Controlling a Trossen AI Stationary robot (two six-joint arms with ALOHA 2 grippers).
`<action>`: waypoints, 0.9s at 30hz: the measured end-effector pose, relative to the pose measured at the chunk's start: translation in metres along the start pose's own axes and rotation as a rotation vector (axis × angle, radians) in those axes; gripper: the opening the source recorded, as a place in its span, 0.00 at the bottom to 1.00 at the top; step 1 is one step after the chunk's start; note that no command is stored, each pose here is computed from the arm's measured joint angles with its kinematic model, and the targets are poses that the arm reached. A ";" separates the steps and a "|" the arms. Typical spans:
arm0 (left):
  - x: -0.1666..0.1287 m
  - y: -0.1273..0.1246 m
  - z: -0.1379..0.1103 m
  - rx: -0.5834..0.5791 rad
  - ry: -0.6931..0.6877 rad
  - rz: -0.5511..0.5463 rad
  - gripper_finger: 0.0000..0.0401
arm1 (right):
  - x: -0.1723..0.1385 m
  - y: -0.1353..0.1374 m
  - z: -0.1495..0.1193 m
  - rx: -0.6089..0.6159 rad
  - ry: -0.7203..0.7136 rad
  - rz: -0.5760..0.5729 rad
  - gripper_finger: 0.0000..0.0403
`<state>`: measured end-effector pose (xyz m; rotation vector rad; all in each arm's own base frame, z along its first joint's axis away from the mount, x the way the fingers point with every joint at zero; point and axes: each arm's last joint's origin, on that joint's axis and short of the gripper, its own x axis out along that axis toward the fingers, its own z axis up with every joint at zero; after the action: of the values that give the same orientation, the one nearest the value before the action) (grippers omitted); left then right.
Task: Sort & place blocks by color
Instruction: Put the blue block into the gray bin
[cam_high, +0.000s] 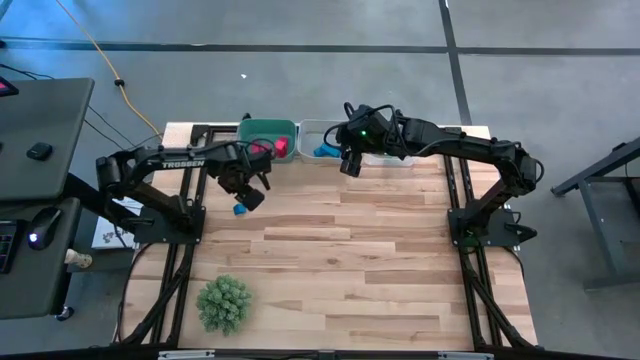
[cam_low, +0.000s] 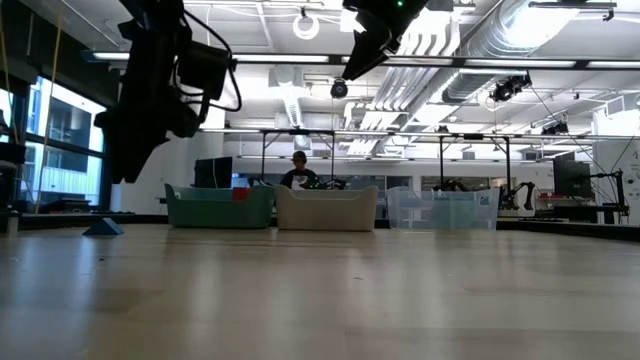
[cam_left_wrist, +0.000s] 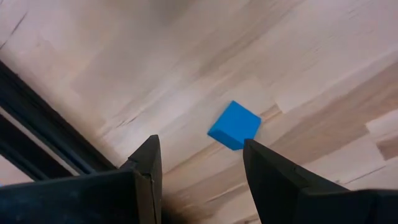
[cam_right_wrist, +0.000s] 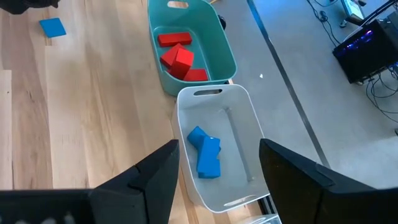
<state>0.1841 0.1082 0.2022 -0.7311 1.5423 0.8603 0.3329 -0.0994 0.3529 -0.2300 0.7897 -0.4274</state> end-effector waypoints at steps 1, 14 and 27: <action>0.002 0.000 0.000 0.005 0.002 -0.002 0.36 | 0.000 0.000 0.000 0.000 0.000 0.000 0.53; 0.023 -0.002 -0.006 0.037 0.038 -0.092 0.36 | 0.000 0.000 0.000 0.026 0.000 -0.001 0.53; 0.038 -0.001 -0.012 0.103 0.066 -0.085 0.36 | 0.000 0.000 0.000 0.027 0.000 -0.001 0.53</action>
<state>0.1728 0.0979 0.1657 -0.7505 1.5901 0.6942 0.3329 -0.0995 0.3530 -0.2055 0.7834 -0.4391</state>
